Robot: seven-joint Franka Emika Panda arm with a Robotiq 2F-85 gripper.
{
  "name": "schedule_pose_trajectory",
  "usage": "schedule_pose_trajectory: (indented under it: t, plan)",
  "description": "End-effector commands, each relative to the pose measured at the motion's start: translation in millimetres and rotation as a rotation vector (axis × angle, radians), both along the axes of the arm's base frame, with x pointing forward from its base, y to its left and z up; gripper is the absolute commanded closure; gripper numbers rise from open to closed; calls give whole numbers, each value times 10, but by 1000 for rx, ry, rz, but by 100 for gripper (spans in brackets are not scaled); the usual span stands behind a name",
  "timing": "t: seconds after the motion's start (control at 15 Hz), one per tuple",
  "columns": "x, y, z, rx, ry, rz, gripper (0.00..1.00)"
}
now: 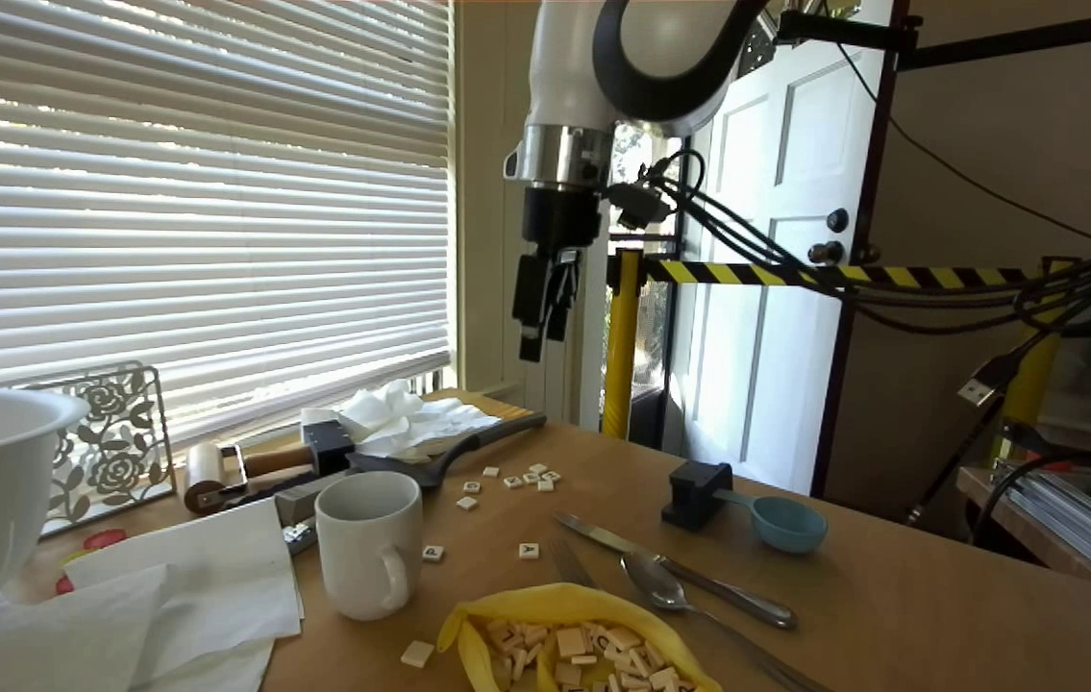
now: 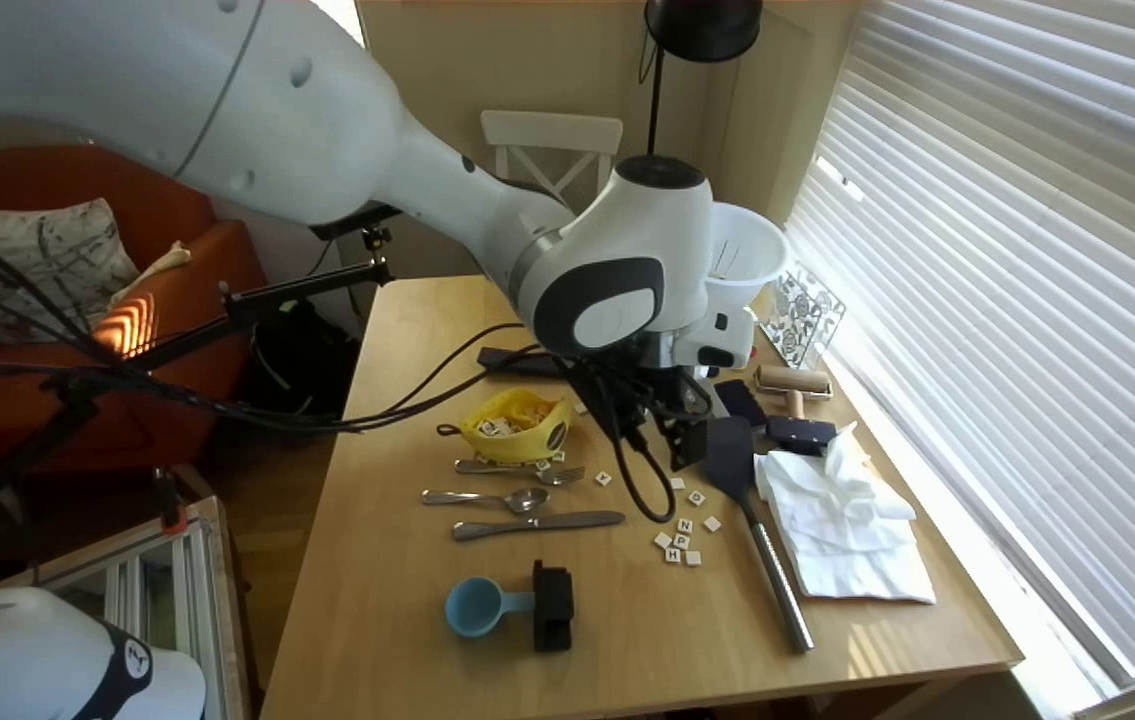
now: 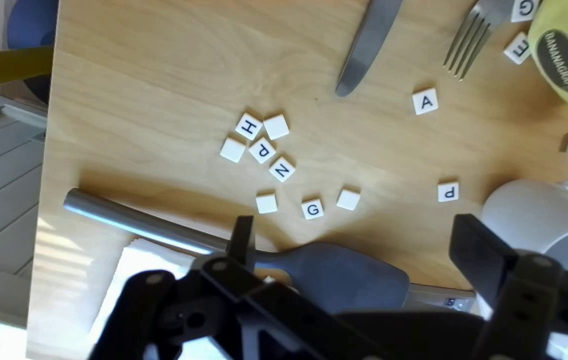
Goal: Pick up one piece of the letter of the game and put it in the cup
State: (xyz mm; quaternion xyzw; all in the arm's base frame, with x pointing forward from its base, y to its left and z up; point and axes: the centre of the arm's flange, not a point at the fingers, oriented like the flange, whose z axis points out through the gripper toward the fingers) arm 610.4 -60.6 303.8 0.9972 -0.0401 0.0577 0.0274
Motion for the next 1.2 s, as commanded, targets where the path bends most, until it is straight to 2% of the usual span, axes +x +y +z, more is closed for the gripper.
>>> schedule_pose_trajectory:
  t: [0.0,0.27,0.33,0.47,0.73,1.13]
  plan:
    - [428,-107,-369,6,2,-51,0]
    - [582,-201,-717,22,-15,-82,0]
    - [358,-161,-590,1,7,-48,0]
    - [421,-185,-712,6,5,-57,0]
    - [465,-191,-717,7,-1,-60,0]
    - [556,-152,-1042,79,52,-128,0]
